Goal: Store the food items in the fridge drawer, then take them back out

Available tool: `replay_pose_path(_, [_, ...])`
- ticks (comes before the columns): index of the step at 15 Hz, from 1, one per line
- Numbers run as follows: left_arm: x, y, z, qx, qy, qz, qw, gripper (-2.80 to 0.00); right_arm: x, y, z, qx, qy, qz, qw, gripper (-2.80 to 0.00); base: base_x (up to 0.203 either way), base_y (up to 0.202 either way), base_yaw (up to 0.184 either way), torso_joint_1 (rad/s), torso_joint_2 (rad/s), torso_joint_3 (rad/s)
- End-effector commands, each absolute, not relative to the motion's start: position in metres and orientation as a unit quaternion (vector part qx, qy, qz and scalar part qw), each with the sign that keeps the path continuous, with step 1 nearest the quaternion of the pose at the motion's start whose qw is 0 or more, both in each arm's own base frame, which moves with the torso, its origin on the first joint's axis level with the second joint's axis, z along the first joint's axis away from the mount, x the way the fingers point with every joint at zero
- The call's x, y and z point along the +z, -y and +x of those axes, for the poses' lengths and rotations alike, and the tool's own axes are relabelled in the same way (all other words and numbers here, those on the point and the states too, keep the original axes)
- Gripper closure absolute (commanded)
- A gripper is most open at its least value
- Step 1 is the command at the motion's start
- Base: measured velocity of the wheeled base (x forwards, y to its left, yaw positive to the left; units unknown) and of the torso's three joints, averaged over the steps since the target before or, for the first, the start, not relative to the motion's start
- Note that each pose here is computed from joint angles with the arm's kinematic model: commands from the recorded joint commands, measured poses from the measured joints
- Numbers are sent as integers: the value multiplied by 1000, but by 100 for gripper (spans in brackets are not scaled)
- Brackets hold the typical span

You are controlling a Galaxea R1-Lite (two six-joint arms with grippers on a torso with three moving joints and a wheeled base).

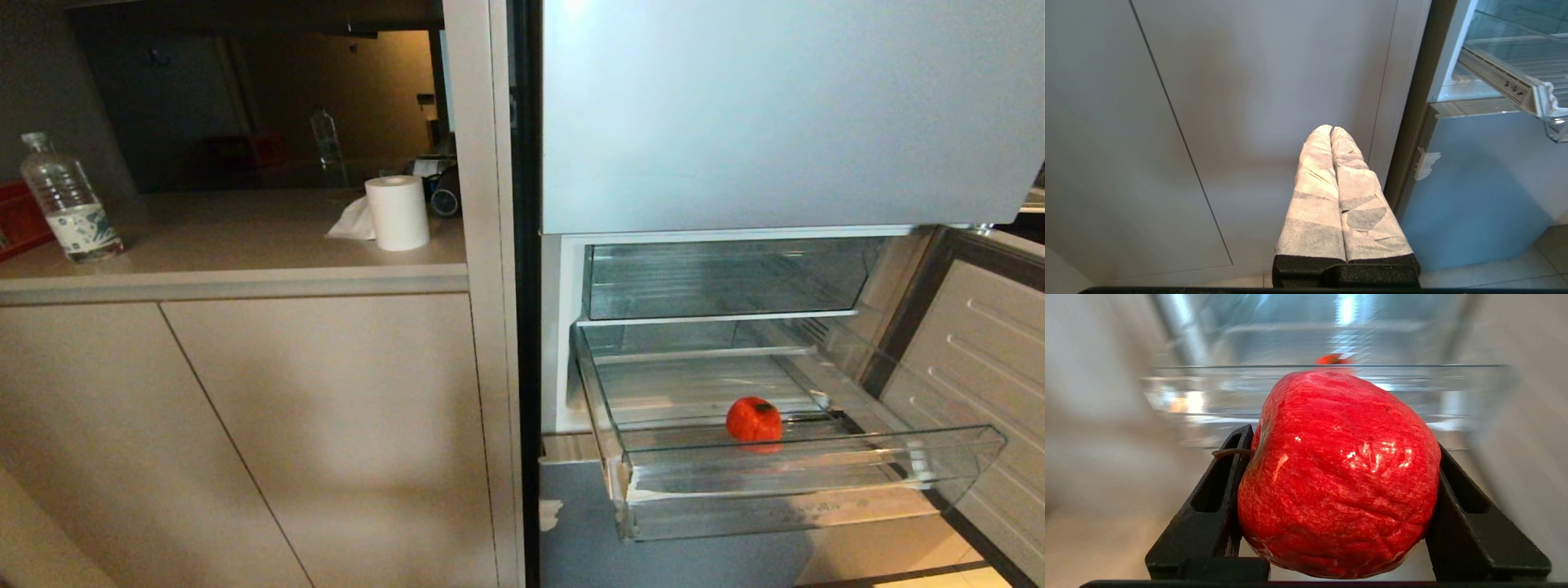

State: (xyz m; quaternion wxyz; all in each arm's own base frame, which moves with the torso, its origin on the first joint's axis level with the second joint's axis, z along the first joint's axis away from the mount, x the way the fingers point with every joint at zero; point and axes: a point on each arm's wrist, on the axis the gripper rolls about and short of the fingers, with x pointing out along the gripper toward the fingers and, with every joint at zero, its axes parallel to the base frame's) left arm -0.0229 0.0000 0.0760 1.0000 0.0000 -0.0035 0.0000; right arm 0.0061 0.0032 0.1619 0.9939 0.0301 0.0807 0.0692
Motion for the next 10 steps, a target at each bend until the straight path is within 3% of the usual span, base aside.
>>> replay_pose_path(1, [76, 0, -23, 0, 3, 0, 1000, 0, 184, -6, 72, 116, -200, 64, 971, 0, 0, 0, 0, 0, 0, 0])
replay_pose_path(5, [76, 0, -23, 0, 3, 0, 1000, 0, 183, -11, 176, 178, -283, 101, 937, 0, 0, 0, 0, 0, 0, 0])
replay_pose_path(10, [76, 0, -23, 1, 3, 0, 1000, 0, 149, -36, 281, 197, -307, 94, 926, 0, 0, 0, 0, 0, 0, 0])
